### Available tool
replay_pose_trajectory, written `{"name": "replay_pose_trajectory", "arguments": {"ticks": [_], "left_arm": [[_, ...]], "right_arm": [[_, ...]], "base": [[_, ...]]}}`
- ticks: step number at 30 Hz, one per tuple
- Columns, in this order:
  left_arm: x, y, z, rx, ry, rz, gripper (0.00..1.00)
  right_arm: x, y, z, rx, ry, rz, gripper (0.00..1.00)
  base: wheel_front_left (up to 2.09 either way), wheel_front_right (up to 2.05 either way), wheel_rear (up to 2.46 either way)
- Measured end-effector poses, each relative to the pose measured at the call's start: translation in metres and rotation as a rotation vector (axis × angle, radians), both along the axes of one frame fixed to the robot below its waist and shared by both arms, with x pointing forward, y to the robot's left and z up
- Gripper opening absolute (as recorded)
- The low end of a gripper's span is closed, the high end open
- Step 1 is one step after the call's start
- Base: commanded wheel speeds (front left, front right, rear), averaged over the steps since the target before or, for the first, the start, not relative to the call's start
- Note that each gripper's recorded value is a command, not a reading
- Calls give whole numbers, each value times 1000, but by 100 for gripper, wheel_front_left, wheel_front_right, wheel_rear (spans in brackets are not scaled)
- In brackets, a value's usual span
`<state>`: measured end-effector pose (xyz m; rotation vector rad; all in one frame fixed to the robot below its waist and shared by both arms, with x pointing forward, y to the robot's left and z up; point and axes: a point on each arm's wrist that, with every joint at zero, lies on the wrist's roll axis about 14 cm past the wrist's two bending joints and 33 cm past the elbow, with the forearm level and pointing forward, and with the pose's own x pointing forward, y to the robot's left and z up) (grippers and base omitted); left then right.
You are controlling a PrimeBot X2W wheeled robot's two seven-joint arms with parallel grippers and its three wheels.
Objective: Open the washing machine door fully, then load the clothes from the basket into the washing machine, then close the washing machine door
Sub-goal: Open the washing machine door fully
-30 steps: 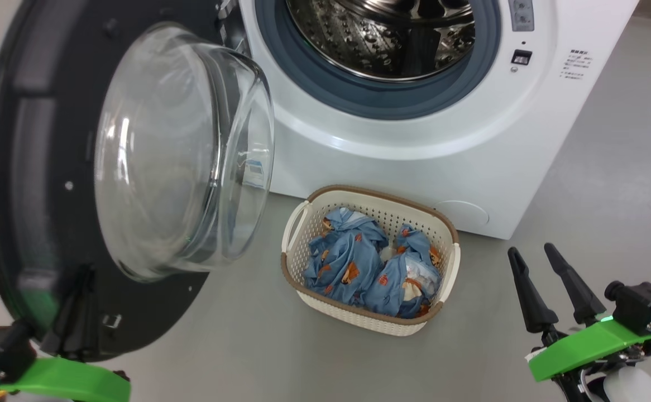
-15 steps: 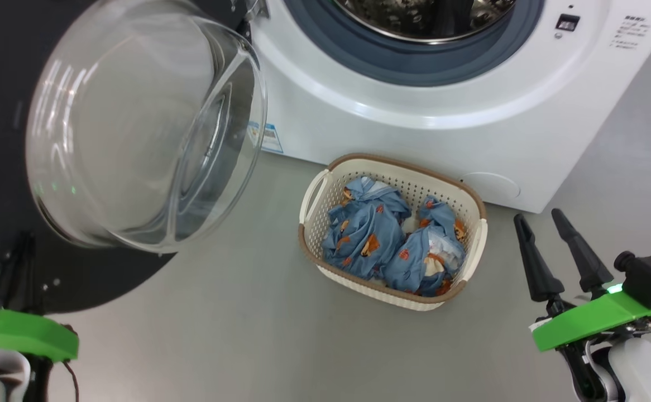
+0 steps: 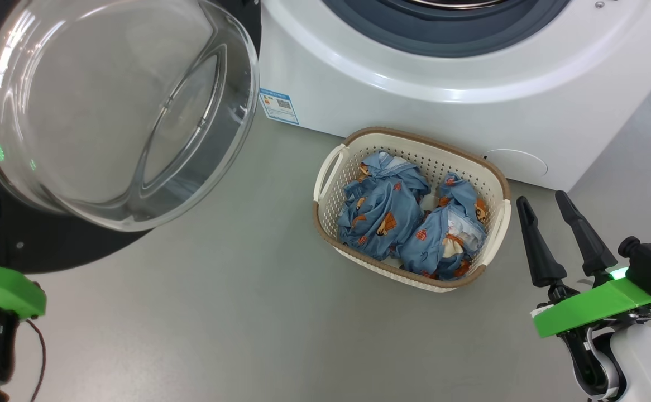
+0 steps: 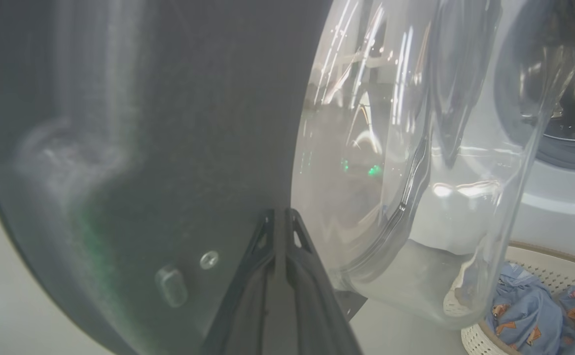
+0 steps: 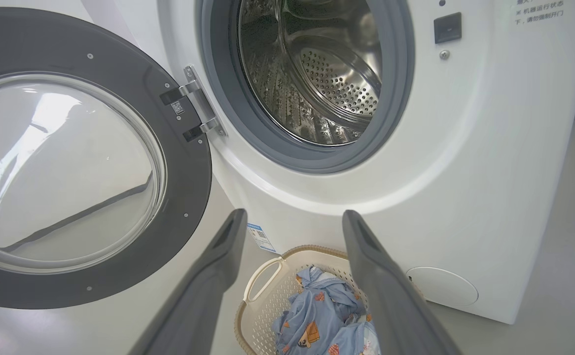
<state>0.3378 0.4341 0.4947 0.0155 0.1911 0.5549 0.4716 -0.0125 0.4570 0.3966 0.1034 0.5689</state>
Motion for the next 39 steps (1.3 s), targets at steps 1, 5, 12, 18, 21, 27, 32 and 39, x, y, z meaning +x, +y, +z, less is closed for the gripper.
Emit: {"name": "replay_pose_trajectory", "arguments": {"ticks": [1,5,12,18,21,27,32,39], "left_arm": [[1,2,0,7,7,3,0],[3,12,3,34,40,3,0],[11,34,12,71,82,30,0],[19,45,17,86,104,53,0],[22,48,19,93,114,55,0],[27,53,24,102,133,66,0],[26,59,26,126,151,70,0],[24,63,26,124,152,81,0]], "right_arm": [[0,1,-1,0,2,2,100],[-1,3,0,6,3,5,100],[-3,3,-2,5,8,4,100],[-3,-1,-4,3,14,-5,100],[-3,-1,-4,3,13,-4,100],[-4,1,-3,4,13,-1,100],[-2,3,1,11,3,2,100],[-2,3,1,10,3,2,100]], "base": [[0,0,0],[0,0,0],[0,0,0],[0,0,0],[0,0,0],[0,0,0],[0,0,0],[0,0,0]]}}
